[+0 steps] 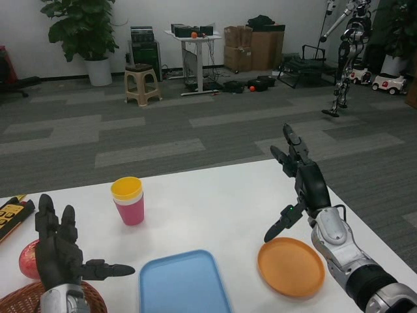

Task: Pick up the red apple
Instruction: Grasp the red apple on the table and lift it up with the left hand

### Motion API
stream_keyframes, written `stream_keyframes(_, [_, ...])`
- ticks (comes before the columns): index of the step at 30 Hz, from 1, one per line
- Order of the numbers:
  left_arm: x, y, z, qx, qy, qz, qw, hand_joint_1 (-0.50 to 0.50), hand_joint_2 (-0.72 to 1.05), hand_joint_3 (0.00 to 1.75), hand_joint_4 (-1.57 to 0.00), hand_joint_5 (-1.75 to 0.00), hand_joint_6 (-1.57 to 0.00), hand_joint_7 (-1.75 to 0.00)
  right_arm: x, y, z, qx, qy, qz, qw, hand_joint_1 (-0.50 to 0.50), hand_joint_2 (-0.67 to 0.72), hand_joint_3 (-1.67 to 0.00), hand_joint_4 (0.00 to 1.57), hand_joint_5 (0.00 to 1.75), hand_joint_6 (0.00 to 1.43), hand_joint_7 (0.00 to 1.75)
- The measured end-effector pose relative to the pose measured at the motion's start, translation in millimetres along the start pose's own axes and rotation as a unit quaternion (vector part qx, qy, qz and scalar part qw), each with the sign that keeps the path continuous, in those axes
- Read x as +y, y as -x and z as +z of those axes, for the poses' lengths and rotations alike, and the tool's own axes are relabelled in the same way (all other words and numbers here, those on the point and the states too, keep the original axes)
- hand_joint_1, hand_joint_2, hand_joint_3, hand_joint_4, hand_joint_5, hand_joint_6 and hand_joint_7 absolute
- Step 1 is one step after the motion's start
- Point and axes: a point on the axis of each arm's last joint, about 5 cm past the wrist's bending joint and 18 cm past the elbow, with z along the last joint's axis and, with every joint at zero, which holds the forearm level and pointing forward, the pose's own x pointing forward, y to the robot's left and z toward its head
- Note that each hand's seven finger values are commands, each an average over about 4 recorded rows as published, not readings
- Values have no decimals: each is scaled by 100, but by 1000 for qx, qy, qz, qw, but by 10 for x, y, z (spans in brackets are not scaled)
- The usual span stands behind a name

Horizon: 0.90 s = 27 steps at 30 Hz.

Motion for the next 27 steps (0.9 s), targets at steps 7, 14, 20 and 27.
stream_keyframes(7, [6,-2,2,-1,0,2,1000,-50,-37,0,0,-31,0,0,0,1,-1,0,0,0,1000,-46,47,0,42,0,0,0])
stream_keyframes(14, [9,2,-2,1,-2,2,1000,-50,-37,0,0,-31,0,0,-1,2,-3,1,1,0,1000,-46,47,0,43,0,0,0])
stream_keyframes(20, [22,14,-14,6,-6,4,1000,-50,-35,0,0,-31,0,0,-4,5,-7,2,1,-1,1000,-46,47,0,41,0,0,0])
stream_keyframes(27, [16,4,-10,5,-5,2,1000,-50,-24,0,0,-31,0,0,-6,7,-9,3,2,-1,1000,-46,47,0,40,0,0,0])
